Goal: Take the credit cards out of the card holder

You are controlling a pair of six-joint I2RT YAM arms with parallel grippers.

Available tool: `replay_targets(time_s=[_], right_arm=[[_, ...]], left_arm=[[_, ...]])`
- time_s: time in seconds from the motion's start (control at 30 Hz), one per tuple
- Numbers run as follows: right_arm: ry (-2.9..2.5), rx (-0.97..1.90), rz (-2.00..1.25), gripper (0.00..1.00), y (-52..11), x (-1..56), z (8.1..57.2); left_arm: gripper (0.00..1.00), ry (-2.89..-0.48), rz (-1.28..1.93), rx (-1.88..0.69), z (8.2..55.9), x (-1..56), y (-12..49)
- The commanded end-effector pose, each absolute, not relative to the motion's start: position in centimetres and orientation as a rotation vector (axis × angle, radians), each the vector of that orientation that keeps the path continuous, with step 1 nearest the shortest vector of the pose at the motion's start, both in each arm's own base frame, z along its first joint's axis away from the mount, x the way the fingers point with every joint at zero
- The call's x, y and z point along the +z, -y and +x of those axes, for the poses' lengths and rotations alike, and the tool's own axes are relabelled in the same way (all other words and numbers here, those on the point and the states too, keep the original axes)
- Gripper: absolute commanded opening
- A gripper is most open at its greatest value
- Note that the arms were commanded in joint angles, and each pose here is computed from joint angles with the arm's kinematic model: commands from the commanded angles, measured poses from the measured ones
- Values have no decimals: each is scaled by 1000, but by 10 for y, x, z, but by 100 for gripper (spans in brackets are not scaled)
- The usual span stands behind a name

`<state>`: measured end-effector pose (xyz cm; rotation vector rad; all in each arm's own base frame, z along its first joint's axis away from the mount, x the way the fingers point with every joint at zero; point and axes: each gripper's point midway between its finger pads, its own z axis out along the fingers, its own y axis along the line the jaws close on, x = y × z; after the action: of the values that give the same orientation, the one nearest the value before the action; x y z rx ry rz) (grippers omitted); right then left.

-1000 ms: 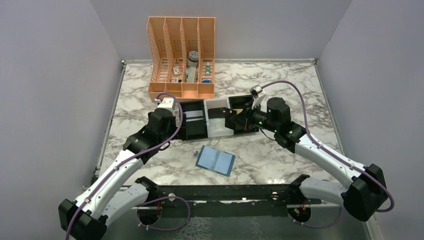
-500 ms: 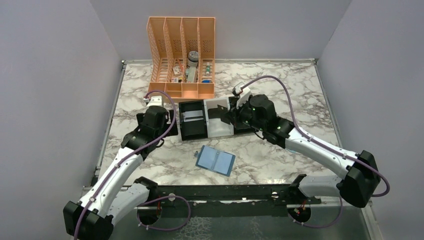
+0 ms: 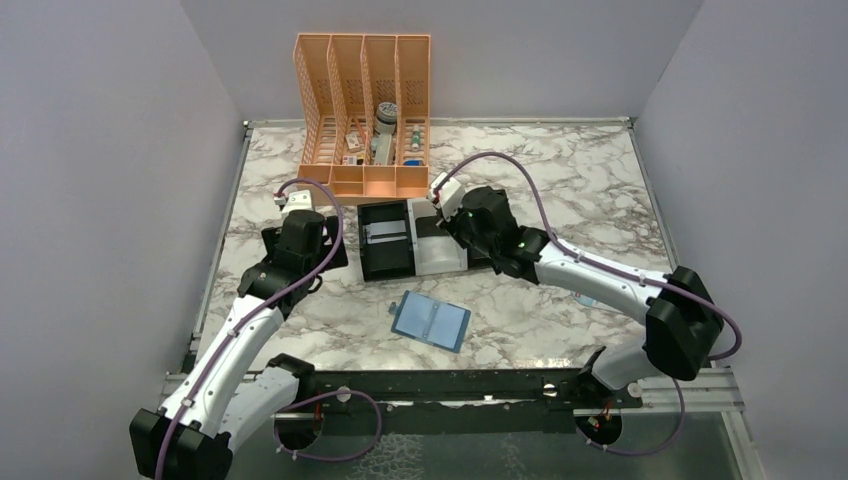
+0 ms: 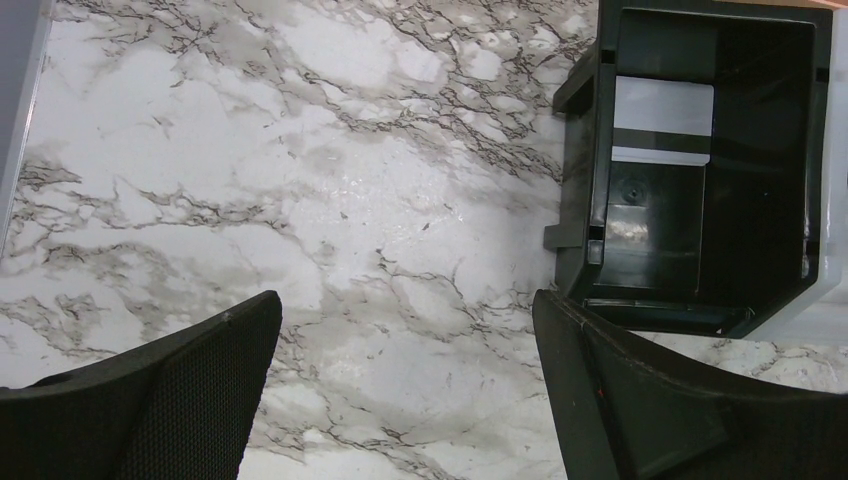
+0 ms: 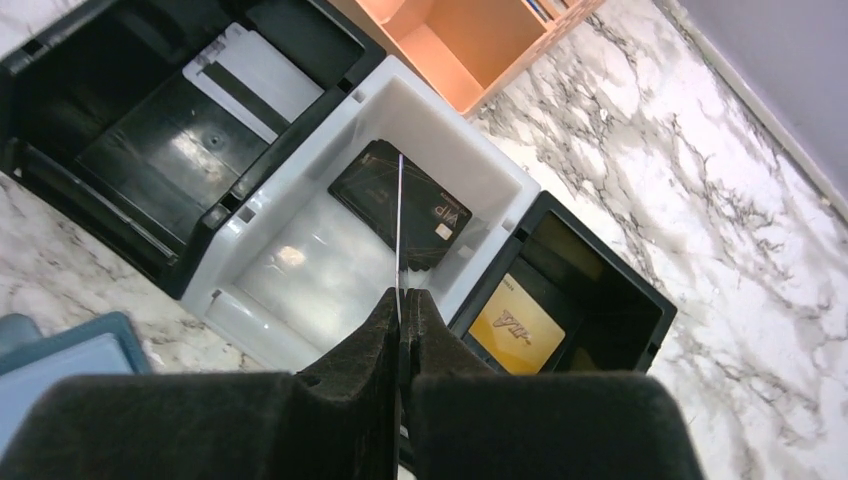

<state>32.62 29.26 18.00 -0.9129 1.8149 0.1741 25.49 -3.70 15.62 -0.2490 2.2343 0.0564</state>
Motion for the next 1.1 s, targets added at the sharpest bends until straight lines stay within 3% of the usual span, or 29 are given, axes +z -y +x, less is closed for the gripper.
replay_targets(time_s=[0.0, 0.63, 1.07], right_arm=[[-1724, 82, -1025, 1, -304, 182, 340], [-1630, -206, -1314, 2, -331, 114, 395], [-1628, -309, -1430, 10, -336, 77, 409]], left_arm=[[99, -2159, -295, 72, 260, 178, 29], [99, -2169, -286, 68, 260, 176, 30], [99, -2177, -283, 69, 260, 174, 31]])
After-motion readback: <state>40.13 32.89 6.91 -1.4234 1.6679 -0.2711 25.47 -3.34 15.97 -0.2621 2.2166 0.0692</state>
